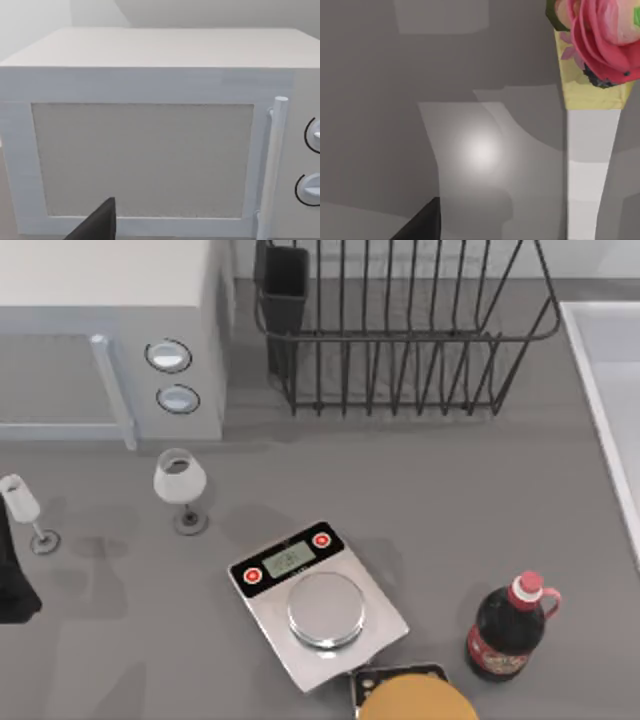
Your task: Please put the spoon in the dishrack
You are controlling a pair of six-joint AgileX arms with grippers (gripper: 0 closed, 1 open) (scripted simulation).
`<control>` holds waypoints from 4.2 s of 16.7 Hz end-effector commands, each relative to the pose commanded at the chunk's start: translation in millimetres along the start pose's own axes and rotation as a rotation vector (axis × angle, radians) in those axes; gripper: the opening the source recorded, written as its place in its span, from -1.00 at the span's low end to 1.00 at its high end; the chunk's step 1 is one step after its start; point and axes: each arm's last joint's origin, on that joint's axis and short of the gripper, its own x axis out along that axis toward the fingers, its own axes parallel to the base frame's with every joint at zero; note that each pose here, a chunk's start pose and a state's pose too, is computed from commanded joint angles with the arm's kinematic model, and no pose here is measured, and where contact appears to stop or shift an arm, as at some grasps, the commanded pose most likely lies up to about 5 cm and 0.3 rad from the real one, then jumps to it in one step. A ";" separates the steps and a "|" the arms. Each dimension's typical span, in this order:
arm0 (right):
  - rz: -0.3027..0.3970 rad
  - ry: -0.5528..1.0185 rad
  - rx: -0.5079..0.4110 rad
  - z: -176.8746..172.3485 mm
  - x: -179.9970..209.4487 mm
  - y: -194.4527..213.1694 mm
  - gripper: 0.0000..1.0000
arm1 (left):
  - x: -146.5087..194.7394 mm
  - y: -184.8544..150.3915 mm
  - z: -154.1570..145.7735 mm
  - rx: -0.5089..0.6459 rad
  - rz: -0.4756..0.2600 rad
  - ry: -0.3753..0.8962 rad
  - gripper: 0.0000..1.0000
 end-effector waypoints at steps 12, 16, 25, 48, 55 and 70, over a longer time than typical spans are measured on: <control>0.006 0.009 0.000 -3.3 14.5 2.0 0.25 | 0.0 0.0 0.0 0.000 0.000 0.000 1.00; 0.006 0.009 0.000 -3.3 14.5 2.0 -0.36 | 0.0 0.0 0.0 0.000 0.000 0.000 1.00; 0.006 0.009 0.000 -3.3 14.5 2.0 -1.00 | 0.0 0.0 0.0 0.000 0.000 0.000 1.00; 0.002 -0.024 0.005 1.2 -207.0 0.8 -1.00 | 0.0 0.0 0.0 0.000 0.000 0.000 1.00; -0.066 -0.054 -0.020 14.6 -208.5 9.3 -1.00 | 0.0 0.0 0.0 0.000 0.000 0.000 1.00; -0.316 -1.160 -0.303 59.8 -264.8 336.4 -1.00 | 0.0 0.0 0.0 0.000 0.000 0.000 1.00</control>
